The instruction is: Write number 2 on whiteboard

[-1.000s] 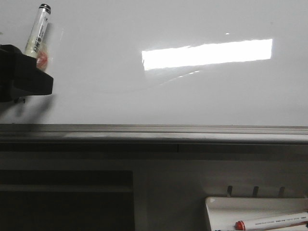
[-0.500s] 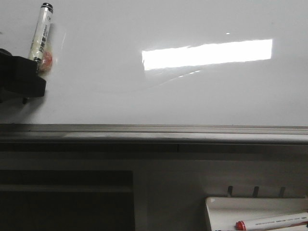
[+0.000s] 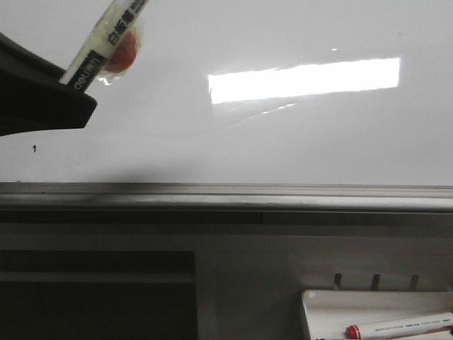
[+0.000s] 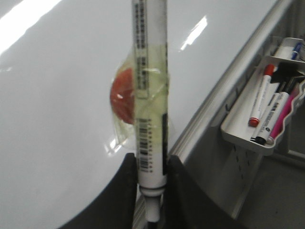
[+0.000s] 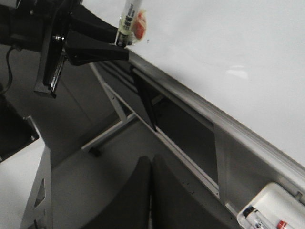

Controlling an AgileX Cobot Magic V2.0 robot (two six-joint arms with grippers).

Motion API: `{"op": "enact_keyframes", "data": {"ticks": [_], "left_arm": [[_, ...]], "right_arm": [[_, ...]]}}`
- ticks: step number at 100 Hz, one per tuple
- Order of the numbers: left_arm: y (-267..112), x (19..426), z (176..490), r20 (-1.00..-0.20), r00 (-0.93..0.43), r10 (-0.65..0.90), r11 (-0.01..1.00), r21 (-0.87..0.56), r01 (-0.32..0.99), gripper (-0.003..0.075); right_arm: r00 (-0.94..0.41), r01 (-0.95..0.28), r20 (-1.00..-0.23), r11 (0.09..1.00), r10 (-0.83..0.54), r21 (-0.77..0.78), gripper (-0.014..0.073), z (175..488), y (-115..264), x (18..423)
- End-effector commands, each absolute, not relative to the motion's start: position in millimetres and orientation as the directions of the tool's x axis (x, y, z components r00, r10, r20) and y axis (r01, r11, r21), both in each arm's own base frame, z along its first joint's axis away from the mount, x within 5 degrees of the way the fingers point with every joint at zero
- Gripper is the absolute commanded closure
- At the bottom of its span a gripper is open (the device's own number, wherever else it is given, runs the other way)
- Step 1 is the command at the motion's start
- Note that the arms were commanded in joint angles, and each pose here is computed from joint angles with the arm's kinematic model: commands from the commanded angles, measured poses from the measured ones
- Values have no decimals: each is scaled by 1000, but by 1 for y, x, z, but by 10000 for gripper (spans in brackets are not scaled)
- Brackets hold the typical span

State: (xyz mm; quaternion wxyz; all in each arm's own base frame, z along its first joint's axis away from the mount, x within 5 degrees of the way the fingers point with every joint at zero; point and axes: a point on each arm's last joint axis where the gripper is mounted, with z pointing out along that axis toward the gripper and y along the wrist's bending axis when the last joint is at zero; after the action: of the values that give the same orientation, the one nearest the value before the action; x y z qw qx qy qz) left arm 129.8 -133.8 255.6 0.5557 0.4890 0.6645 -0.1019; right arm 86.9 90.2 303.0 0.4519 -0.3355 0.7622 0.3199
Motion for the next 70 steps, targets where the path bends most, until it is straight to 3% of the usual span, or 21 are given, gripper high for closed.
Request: {"op": "enact_keyframes", "data": {"ticks": [1, 17, 24, 46, 70], "left_arm": [[-140, 119, 274, -834, 235, 499, 441, 479, 759, 741], [-142, 104, 275, -813, 264, 518, 374, 493, 786, 741], [-141, 100, 274, -800, 260, 540, 352, 496, 794, 741], [-140, 96, 270, -777, 252, 577, 326, 502, 801, 741], [-140, 96, 270, -777, 253, 577, 325, 502, 801, 741]], "right_arm": [[-311, -839, -919, 525, -242, 146, 552, 316, 105, 104], [-289, -886, -900, 446, -326, 123, 217, 318, 131, 126], [-293, -894, -893, 429, -342, 130, 142, 318, 141, 132], [-231, -938, -897, 333, -377, 102, 144, 327, 171, 137], [-143, -957, -921, 289, -363, 34, 144, 343, 194, 140]]}}
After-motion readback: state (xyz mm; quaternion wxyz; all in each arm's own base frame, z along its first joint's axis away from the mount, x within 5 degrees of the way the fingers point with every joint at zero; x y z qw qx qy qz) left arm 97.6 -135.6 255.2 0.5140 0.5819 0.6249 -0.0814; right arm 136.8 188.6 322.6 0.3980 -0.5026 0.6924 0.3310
